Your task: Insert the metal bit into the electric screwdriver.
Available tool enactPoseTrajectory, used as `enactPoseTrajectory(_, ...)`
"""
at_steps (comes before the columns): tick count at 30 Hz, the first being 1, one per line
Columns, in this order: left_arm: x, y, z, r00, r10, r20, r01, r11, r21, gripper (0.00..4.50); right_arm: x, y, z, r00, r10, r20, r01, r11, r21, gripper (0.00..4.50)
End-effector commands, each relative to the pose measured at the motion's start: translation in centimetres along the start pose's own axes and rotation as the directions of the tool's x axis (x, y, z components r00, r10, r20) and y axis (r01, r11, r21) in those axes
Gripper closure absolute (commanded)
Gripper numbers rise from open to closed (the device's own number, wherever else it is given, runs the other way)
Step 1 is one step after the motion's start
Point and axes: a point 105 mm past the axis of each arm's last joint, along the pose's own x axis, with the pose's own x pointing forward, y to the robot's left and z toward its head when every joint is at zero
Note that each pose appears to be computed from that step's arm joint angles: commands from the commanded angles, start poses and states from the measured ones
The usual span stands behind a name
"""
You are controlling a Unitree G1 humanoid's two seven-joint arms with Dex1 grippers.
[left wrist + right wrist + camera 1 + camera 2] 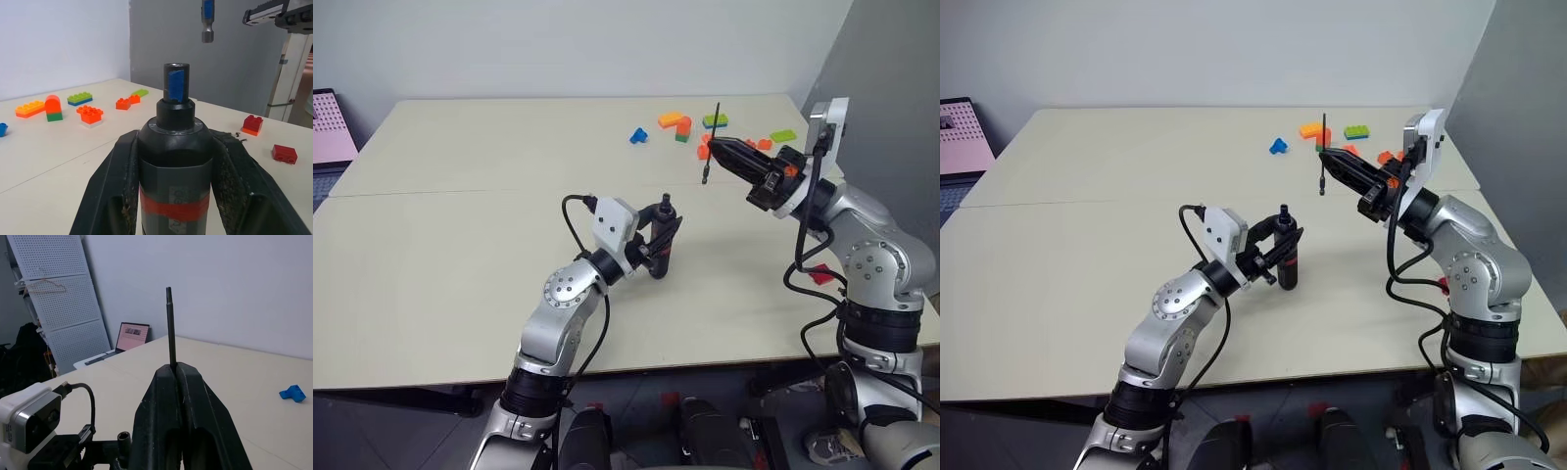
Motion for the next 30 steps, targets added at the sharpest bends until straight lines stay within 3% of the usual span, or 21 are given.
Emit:
enactPoseTrajectory(1, 0.2, -0.4, 0.5, 1.000, -0.015, 0.022, 0.015, 1.000, 0.012, 2.85, 1.3, 1.9, 1.9, 0.996, 0.051, 0.072, -0.044, 0.995, -0.093, 4.50)
enactPoseTrajectory(13, 0.2, -0.4, 0.5, 1.000, -0.019, 0.019, 0.018, 1.000, 0.023, 2.85, 2.3, 4.2, 1.0, 0.990, 0.125, 0.066, -0.116, 0.986, -0.123, 4.50)
enactPoseTrajectory(30, 0.1, -0.3, 0.5, 1.000, -0.026, 0.013, 0.025, 0.999, 0.029, 2.85, 2.1, 4.2, -0.2, 0.992, 0.123, 0.033, -0.118, 0.986, -0.115, 4.50)
